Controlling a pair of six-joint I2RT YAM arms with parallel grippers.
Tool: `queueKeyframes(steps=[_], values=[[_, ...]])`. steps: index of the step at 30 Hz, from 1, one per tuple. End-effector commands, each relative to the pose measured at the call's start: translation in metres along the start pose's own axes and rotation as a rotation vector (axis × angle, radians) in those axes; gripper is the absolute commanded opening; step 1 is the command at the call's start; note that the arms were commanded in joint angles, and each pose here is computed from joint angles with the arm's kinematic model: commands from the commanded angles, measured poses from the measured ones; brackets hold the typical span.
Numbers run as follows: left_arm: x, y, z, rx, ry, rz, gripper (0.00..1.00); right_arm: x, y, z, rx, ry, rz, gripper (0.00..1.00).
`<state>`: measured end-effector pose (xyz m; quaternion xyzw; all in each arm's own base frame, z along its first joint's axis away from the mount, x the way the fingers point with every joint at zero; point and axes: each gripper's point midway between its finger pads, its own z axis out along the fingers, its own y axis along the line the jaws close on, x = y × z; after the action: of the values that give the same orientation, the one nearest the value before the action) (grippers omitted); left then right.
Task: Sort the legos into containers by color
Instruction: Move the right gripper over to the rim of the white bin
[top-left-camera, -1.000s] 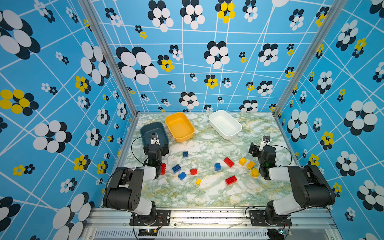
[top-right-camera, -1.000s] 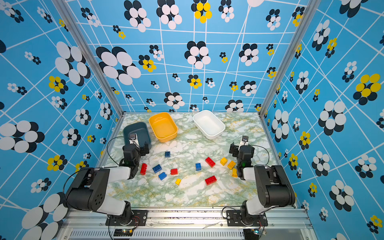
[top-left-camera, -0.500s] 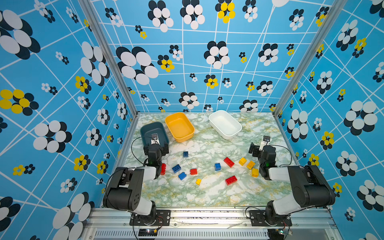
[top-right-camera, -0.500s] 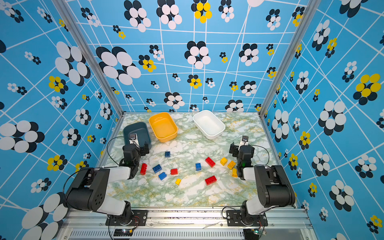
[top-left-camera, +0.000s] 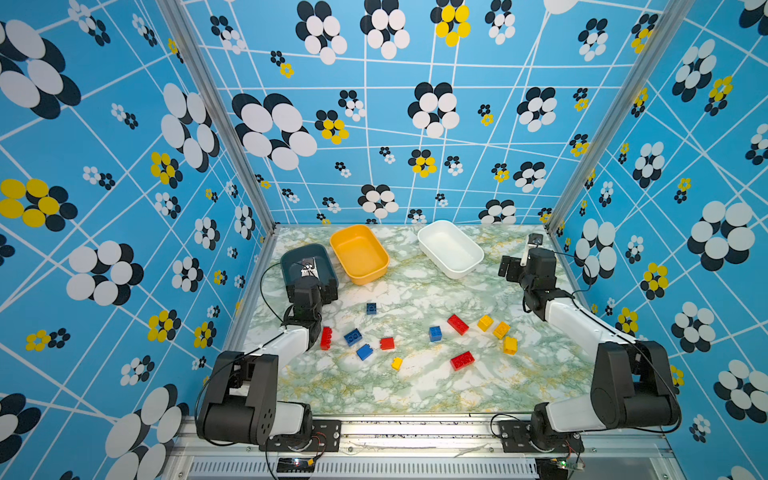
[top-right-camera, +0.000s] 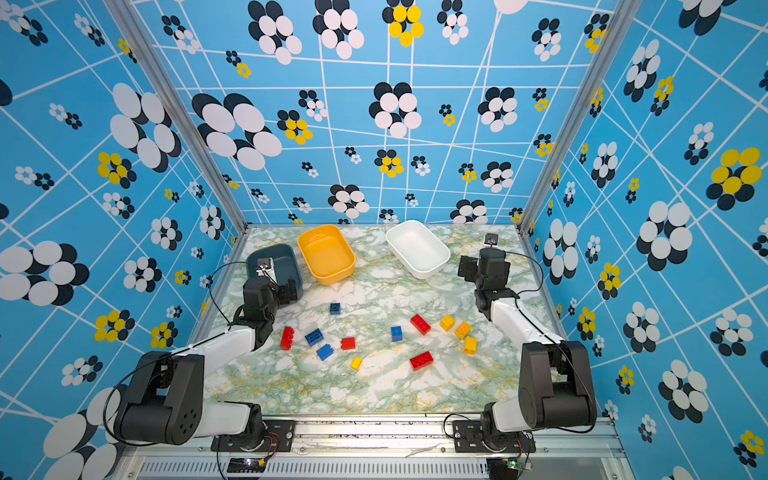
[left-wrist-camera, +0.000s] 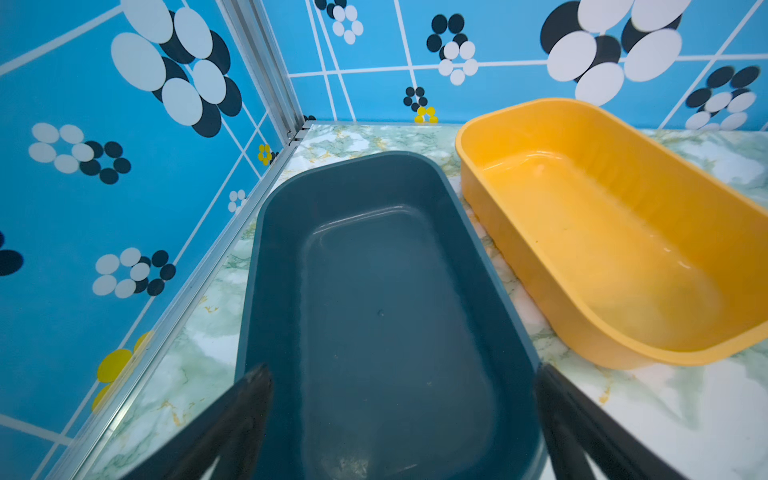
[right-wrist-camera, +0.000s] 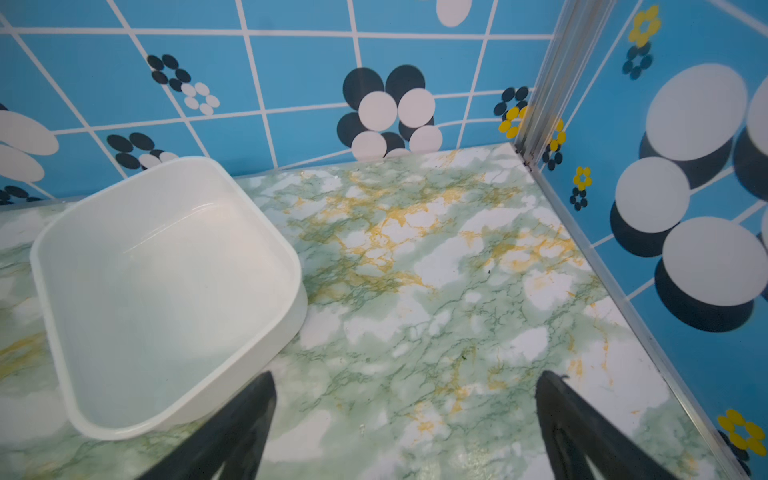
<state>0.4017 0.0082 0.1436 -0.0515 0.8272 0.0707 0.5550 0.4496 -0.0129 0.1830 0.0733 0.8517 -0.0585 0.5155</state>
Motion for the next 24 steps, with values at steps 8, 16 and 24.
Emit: queueKeyframes(steps=[8, 16, 24], values=[[-0.032, -0.031, -0.019, 0.129, 0.051, -0.054, 0.99, 0.018, 0.054, 0.059, -0.118, 0.422, -0.022, 0.99], [-0.037, -0.05, -0.023, 0.199, 0.078, -0.069, 0.99, 0.013, 0.076, 0.104, -0.114, 0.525, -0.065, 0.88], [-0.037, -0.063, -0.026, 0.237, 0.086, -0.069, 0.99, 0.034, 0.101, 0.131, -0.121, 0.608, -0.124, 0.74]])
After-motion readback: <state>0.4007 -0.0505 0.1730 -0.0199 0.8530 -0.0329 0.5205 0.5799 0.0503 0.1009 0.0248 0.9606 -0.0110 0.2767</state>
